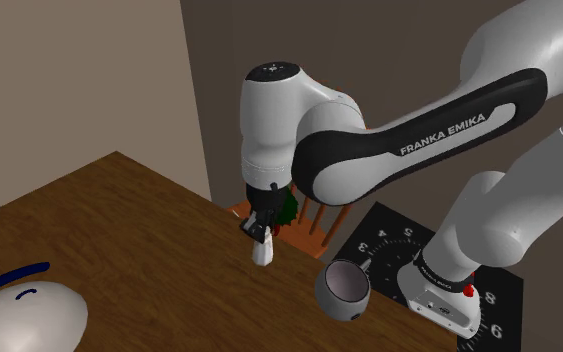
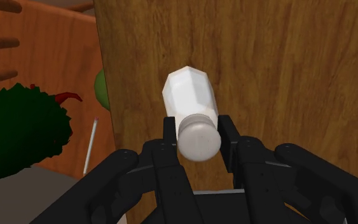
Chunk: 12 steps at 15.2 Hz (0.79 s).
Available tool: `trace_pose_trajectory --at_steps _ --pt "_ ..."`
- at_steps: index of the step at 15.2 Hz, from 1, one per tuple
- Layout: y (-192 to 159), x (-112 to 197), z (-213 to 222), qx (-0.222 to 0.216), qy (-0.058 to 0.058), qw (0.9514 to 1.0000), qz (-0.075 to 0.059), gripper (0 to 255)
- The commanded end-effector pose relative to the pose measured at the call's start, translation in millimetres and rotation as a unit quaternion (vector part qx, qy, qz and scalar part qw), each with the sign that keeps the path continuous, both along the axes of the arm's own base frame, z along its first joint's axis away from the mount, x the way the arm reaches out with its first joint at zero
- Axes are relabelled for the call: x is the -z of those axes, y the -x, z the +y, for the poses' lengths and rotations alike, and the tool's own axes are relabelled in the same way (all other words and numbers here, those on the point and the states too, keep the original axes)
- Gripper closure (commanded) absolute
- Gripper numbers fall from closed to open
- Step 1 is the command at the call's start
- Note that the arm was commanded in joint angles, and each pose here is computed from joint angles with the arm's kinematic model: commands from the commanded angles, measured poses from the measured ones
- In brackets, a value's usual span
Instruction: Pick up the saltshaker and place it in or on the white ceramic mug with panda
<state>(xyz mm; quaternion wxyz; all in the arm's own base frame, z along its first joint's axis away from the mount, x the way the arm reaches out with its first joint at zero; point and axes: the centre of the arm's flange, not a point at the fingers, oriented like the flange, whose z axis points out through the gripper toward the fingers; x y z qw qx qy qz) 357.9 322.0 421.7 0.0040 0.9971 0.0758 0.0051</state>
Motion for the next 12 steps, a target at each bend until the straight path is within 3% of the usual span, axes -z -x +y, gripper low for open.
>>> trace_pose_trajectory --at_steps 1,12 --pt "0 -12 -1 0.0 0.0 1.0 0.0 255" --pt "0 -70 -1 0.0 0.0 1.0 0.0 255"
